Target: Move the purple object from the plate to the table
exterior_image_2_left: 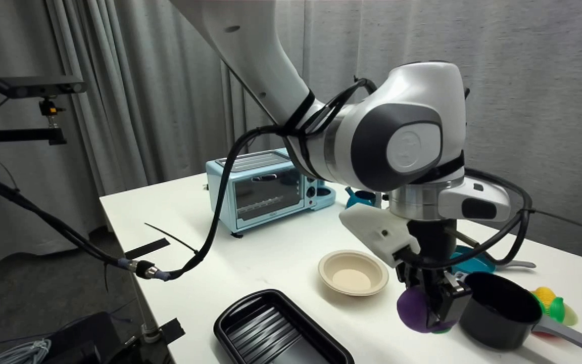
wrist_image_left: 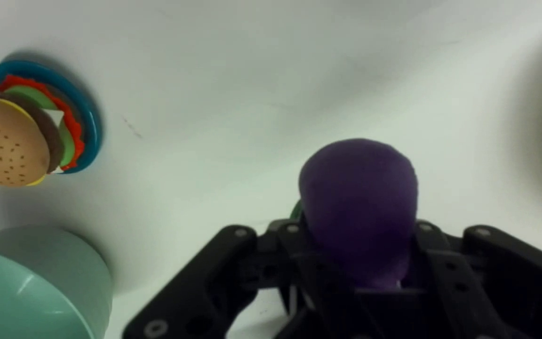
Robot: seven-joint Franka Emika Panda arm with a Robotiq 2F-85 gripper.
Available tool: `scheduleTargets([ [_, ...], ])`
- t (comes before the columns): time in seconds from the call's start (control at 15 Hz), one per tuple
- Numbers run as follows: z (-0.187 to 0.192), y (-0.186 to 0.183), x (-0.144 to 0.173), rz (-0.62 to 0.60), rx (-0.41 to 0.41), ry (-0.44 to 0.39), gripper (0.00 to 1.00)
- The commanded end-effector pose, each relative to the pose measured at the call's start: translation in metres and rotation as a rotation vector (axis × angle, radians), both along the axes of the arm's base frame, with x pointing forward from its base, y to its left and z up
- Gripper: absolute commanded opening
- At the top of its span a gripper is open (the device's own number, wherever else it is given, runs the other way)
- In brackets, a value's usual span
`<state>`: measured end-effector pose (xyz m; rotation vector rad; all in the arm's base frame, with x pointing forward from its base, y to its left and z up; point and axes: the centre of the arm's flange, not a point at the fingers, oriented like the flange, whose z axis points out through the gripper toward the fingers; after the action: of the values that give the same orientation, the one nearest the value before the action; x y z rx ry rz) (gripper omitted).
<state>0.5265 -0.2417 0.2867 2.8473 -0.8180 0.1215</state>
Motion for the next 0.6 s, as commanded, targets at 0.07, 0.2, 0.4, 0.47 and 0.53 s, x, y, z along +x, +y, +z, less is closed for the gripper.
scheduleTargets([
  [0.07,-0.029,0.001,-0.022,0.018,-0.019,0.050,0.07],
  [0.2,-0.047,0.003,-0.027,0.026,-0.039,0.069,0.07],
  [0.4,-0.071,0.004,-0.027,0.035,-0.067,0.084,0.07],
  [0.47,-0.078,0.004,-0.026,0.035,-0.074,0.087,0.07],
  [0.53,-0.083,0.005,-0.025,0.033,-0.079,0.090,0.07],
])
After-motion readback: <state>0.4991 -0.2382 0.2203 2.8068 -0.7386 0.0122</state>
